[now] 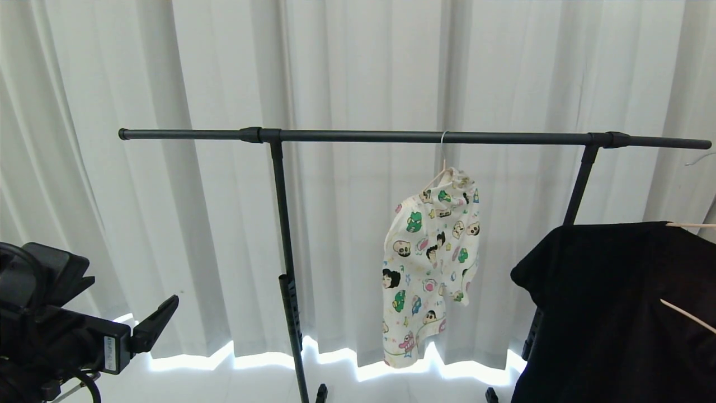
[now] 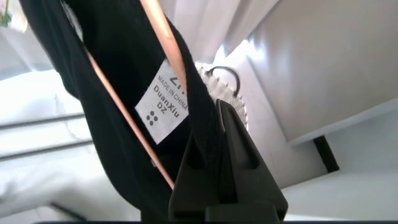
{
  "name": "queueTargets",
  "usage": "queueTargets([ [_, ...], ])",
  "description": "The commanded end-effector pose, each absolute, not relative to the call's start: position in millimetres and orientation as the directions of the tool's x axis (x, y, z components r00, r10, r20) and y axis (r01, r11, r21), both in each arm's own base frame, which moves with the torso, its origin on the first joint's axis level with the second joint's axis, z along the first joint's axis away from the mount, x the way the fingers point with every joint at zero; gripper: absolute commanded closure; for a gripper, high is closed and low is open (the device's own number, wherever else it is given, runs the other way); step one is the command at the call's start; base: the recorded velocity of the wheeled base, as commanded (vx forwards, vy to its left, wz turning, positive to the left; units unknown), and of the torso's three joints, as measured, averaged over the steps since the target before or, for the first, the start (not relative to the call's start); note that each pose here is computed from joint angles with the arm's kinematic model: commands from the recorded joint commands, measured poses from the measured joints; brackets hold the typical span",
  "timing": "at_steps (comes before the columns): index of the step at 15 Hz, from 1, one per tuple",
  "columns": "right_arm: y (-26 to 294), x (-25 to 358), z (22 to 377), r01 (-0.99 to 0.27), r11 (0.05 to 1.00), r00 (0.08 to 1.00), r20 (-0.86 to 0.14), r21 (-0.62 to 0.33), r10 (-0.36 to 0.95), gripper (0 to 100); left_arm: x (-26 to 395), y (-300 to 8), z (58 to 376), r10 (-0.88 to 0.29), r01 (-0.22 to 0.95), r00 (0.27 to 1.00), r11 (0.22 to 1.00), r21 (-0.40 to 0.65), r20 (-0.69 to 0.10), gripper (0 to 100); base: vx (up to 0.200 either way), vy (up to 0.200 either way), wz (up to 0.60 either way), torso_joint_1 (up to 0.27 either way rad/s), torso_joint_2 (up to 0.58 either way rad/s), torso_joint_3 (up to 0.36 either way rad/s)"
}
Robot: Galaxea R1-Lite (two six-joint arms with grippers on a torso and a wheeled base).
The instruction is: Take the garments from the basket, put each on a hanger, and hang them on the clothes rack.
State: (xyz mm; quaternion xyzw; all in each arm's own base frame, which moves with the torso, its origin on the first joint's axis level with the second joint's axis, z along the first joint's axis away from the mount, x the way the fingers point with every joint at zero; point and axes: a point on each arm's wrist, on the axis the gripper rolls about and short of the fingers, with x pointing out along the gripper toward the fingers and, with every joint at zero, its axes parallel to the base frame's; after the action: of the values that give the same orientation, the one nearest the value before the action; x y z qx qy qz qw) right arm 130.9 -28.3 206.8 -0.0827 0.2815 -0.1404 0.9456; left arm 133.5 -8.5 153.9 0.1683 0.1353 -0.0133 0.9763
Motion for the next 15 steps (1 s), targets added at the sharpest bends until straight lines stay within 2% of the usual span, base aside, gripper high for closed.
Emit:
queueTargets([
  [1,-29.6,142.8,203.7,0.212,0.948,0.799,-0.517,-0.237,-0.308,100,133.7,-8.5,154.7,0.018,0.072,0.964,0.943,0.325,-0.266,0,0.0,0.0,0.0,0.0,0.0,0.0],
  [2,-30.0,144.4,204.4,0.217,0.946,0.801,-0.51,-0.239,-0.313,100,133.5,-8.5,154.3,0.018,0.072,0.964,0.943,0.325,-0.267,0,0.0,0.0,0.0,0.0,0.0,0.0],
  [9,-25.7,150.9,207.5,0.209,0.946,0.822,-0.48,-0.249,-0.308,100,133.7,-8.5,154.7,0.018,0.072,0.964,0.943,0.325,-0.266,0,0.2,0.0,0.0,0.0,0.0,0.004],
  [12,-21.1,165.3,210.5,0.186,0.951,0.86,-0.427,-0.246,-0.279,100,133.7,-8.5,154.1,0.018,0.073,0.963,0.943,0.325,-0.268,0,0.2,0.0,0.0,0.005,0.0,-0.001],
  [15,-22.1,178.0,214.4,0.187,0.951,0.866,-0.416,-0.246,-0.278,100,133.2,-8.5,152.9,0.018,0.074,0.962,0.943,0.325,-0.273,0,0.2,0.0,0.0,0.001,0.0,0.001],
])
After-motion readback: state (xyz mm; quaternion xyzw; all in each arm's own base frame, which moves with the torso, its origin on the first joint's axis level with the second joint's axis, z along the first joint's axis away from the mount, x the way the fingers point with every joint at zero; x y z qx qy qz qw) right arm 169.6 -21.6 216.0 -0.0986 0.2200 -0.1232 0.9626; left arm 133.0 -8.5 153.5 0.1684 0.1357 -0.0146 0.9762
